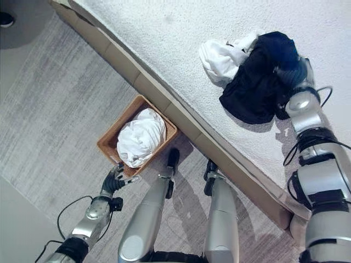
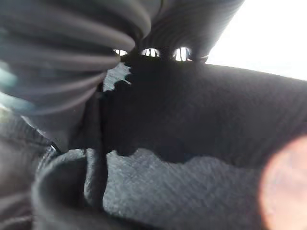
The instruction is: Pick up clothes into the bucket
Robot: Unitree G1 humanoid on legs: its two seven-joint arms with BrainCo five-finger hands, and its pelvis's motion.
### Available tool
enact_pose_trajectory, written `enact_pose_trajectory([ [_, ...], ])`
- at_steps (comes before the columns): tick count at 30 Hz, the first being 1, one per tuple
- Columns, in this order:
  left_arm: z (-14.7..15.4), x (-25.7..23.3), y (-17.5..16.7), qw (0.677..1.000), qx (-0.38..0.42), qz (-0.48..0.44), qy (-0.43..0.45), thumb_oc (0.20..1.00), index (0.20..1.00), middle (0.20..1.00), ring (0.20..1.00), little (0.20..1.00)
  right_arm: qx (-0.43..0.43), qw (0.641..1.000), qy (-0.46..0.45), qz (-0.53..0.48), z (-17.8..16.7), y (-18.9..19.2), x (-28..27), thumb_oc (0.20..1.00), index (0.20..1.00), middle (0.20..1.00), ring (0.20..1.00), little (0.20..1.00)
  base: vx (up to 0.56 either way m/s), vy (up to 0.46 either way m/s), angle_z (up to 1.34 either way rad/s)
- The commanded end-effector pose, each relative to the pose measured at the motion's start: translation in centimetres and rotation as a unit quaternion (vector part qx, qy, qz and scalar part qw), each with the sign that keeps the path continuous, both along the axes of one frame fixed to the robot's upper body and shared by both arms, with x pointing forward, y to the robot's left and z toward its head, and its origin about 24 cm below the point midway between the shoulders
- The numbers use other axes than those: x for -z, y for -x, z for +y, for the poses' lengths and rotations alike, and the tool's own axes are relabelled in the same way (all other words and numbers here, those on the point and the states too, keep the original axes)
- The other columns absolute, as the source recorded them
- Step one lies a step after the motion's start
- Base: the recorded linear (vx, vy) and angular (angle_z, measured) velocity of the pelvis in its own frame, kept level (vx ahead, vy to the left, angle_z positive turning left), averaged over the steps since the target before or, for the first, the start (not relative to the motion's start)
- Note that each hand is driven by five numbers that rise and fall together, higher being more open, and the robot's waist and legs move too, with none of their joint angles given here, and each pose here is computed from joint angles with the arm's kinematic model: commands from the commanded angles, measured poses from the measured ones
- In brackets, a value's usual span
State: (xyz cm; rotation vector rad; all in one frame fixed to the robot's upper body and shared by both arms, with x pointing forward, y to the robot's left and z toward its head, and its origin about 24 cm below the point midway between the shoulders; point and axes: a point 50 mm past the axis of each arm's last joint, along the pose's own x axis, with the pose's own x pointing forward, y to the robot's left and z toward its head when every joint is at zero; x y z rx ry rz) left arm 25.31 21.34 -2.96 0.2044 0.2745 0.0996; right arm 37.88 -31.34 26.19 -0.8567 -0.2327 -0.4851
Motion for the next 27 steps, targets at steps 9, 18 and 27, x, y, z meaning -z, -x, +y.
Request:
enact_pose_trajectory([
  [9,5.0,-8.3,-2.0,0.987,-0.001,-0.154,-0.053,1.0,1.0,1.0,1.0,1.0,-0.032,0.979,0.155,-0.13,0.5,4.1,-10.6,0.2,0.2,0.2,0.2,0.2,0.07,0.041,-0.21],
  [18,4.3,-14.4,-3.4,0.964,0.047,-0.259,-0.041,1.0,1.0,1.0,1.0,1.0,-0.096,0.972,0.168,-0.133,2.0,5.5,-10.8,0.2,0.2,0.2,0.2,0.2,0.1,0.004,-0.17],
  [27,-1.5,-18.2,-5.5,0.935,0.185,-0.303,-0.01,1.0,1.0,1.0,1.0,1.0,-0.236,0.964,0.115,-0.046,5.1,4.8,-7.0,0.2,0.2,0.2,0.2,0.2,0.07,-0.01,-0.05],
])
